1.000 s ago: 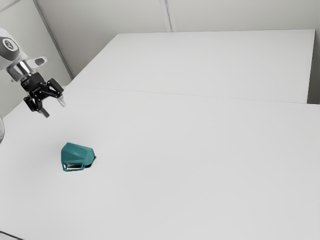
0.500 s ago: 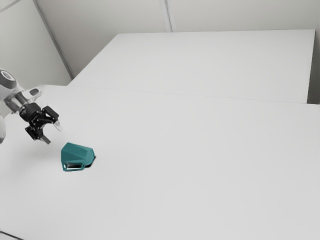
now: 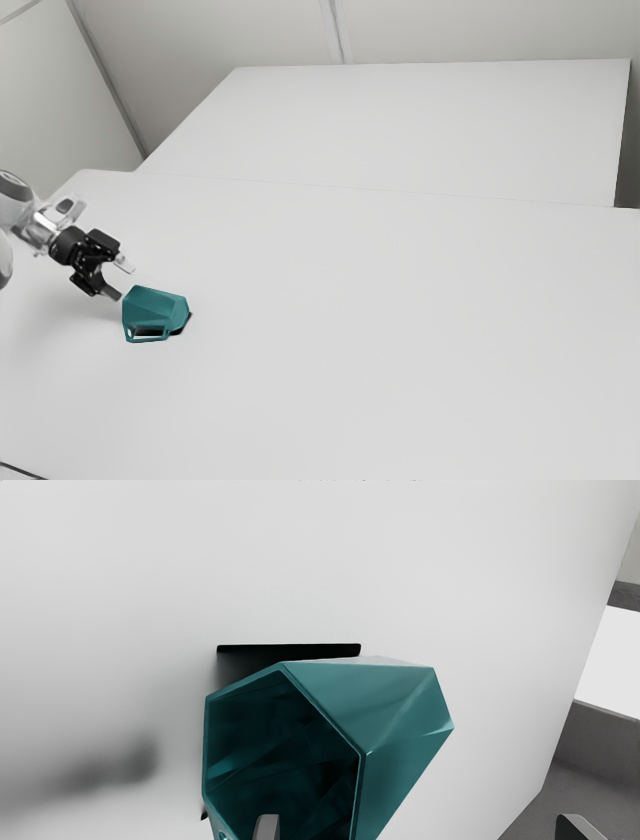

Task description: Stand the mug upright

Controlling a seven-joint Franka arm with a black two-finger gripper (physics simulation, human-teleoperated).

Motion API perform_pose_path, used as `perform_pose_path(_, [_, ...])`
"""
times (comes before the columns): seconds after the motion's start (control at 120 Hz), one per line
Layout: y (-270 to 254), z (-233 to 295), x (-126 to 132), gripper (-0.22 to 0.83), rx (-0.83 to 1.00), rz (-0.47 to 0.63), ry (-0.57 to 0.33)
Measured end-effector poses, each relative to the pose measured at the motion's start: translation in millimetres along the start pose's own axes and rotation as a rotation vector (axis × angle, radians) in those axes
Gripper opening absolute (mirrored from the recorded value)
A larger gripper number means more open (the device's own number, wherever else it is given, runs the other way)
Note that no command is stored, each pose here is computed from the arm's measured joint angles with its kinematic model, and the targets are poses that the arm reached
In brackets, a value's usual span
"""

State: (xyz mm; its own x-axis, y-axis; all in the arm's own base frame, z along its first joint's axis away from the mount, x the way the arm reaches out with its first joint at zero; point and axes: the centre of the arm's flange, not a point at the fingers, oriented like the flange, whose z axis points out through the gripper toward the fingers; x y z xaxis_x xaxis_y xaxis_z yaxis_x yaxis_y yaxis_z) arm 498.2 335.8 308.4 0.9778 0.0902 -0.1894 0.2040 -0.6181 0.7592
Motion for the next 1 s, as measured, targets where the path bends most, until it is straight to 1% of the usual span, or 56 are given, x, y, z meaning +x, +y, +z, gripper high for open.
perform_pose_path(0.233, [-11.3,12.7,-0.7,0.61,-0.046,0.069,0.0])
perform_pose_path(0.4, [-20.2,18.7,-5.9,0.62,-0.071,0.095,-0.006])
perform_pose_path(0.533, [-18.7,22.9,-4.8,0.62,-0.091,0.126,-0.001])
perform_pose_path(0.692, [-17.0,30.9,-2.8,0.62,-0.141,0.151,0.026])
perform_pose_path(0.875, [-13.2,47.5,-2.0,0.61,-0.191,0.173,0.02])
perform_pose_path(0.9, [-12.6,50.0,-2.3,0.6,-0.198,0.176,0.017])
perform_pose_path(0.933, [-11.9,52.7,-2.4,0.56,-0.206,0.178,0.014])
perform_pose_path(1.0, [-11.0,55.7,-2.4,0.43,-0.217,0.184,0.013])
